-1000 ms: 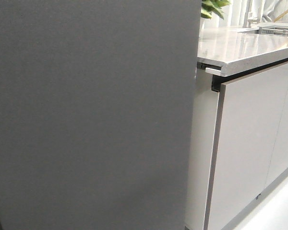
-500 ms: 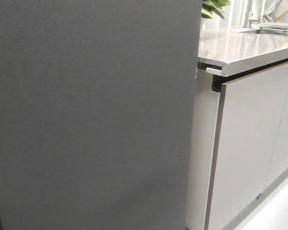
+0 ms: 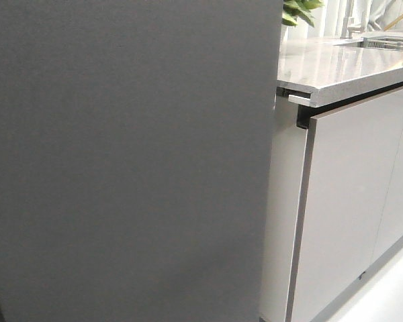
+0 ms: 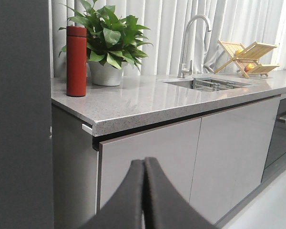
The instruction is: Close fridge door
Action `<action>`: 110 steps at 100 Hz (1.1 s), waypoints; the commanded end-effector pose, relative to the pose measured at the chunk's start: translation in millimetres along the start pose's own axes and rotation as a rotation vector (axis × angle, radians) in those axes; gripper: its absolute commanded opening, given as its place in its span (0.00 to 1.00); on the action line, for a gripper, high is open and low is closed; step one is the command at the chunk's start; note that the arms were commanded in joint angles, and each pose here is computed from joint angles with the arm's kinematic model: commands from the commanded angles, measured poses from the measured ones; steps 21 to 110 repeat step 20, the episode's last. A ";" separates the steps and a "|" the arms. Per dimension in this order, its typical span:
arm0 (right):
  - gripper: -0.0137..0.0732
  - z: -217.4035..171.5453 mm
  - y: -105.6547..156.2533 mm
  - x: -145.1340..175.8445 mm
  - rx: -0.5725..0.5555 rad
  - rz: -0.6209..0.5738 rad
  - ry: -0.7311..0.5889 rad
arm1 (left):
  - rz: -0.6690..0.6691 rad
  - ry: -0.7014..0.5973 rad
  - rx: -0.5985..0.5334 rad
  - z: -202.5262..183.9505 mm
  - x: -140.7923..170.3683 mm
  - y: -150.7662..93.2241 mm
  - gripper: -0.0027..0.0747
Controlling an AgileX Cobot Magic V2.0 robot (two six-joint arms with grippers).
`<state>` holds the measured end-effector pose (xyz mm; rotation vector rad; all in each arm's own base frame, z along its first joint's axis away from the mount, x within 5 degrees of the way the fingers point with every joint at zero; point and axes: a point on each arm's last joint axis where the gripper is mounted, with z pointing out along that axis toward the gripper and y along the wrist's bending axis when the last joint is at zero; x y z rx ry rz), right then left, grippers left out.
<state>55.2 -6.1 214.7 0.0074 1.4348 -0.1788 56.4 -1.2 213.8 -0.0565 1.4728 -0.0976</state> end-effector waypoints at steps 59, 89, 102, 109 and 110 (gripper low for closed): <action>0.07 -1.2 0.3 -4.3 0.003 -0.012 -0.082 | -0.005 -0.030 0.004 1.9 3.8 0.3 0.01; 0.07 -1.2 0.3 -4.3 0.003 -0.012 -0.082 | -0.005 -0.030 0.004 1.9 3.8 0.3 0.01; 0.07 -1.2 0.3 -4.3 0.003 -0.012 -0.082 | -0.005 -0.030 0.004 1.9 3.8 0.3 0.01; 0.07 -1.2 0.3 -4.3 0.003 -0.012 -0.082 | -0.005 -0.030 0.004 1.9 3.8 0.3 0.01; 0.07 -1.2 0.3 -4.3 0.003 -0.012 -0.082 | -0.005 -0.030 0.004 1.9 3.8 0.3 0.01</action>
